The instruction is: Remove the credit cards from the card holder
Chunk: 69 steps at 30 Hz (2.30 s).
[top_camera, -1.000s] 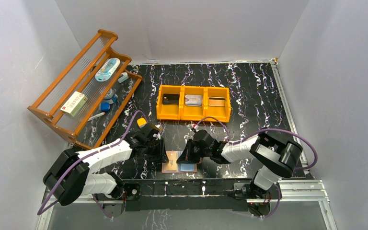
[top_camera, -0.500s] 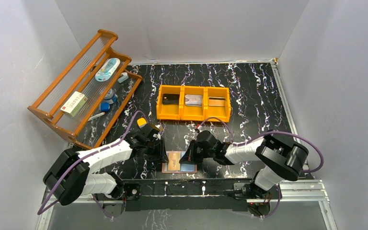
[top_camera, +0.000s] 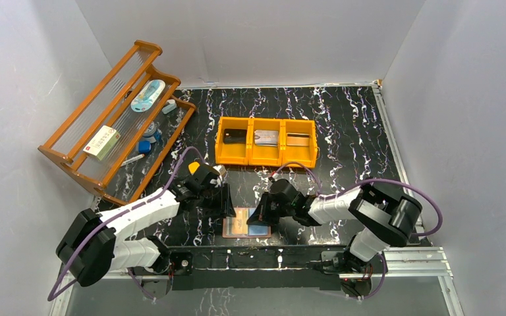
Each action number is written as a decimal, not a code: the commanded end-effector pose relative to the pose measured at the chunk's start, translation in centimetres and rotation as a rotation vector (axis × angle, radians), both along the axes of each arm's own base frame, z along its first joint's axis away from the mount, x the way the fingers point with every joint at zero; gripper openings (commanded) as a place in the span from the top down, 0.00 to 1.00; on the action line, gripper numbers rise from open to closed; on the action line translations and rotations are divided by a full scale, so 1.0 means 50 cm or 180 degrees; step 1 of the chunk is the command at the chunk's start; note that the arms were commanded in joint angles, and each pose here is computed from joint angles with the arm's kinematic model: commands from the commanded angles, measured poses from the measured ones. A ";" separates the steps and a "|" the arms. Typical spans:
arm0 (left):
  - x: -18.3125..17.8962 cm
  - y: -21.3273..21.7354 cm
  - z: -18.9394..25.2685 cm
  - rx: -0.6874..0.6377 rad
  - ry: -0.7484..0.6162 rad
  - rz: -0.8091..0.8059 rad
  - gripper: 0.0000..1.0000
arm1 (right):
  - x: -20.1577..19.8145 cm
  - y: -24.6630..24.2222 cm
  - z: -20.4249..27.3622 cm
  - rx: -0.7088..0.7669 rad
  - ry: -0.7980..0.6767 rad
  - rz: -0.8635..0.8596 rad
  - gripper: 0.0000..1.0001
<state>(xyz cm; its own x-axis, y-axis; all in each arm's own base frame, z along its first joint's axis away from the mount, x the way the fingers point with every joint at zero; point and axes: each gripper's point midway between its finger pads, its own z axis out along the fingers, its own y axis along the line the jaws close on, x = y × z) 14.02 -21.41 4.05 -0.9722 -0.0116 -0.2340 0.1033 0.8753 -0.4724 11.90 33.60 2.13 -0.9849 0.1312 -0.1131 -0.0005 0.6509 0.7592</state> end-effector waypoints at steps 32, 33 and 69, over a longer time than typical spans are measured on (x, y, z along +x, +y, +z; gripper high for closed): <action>-0.073 0.008 -0.076 0.0154 0.0438 -0.0399 0.69 | 0.016 0.005 0.014 0.0275 -0.0064 -0.0232 0.77; -0.072 0.007 -0.075 0.0149 0.0429 -0.0390 0.69 | 0.016 0.008 0.019 0.0311 -0.0090 -0.0200 0.78; -0.060 -0.040 -0.091 -0.0047 0.0377 -0.0350 0.58 | 0.003 -0.049 -0.011 0.0131 0.0086 -0.0369 0.87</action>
<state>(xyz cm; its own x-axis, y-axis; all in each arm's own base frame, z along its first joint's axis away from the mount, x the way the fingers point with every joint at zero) 12.88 -26.04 3.08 -0.9765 0.0956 -0.1930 0.1948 0.7743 -0.6021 12.34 31.56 2.29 -0.9619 0.2563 -0.0949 0.0822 0.6024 0.7939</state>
